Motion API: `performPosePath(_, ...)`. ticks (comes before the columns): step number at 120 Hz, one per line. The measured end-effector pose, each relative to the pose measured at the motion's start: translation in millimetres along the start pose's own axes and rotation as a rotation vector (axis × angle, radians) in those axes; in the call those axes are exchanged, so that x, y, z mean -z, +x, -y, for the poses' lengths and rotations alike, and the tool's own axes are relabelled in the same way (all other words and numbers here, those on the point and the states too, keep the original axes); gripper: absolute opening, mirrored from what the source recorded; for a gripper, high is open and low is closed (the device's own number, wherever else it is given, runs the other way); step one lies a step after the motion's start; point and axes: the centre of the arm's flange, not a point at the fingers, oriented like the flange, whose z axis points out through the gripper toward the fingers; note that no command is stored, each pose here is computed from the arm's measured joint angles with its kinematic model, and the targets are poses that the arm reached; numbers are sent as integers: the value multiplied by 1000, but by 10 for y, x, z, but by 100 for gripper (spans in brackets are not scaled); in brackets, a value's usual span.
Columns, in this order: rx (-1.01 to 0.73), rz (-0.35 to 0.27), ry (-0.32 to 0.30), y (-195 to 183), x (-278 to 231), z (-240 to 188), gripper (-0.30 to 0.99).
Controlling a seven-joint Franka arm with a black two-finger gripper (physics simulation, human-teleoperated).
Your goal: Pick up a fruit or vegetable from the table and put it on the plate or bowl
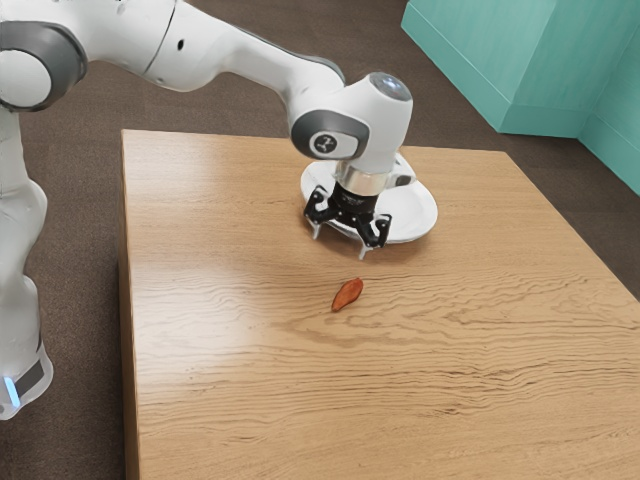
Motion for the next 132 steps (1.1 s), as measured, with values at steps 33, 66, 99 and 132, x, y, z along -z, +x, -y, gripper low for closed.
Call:
performPosePath(33, -101, -20, -42, -137, -103, -236, 68)
performPosePath(66, -125, 6, -84, -219, -120, -227, 68)
performPosePath(99, -134, 30, -84, -351, -304, -116, 68)
performPosePath(132, -168, 17, -89, -455, -421, -271, 68)
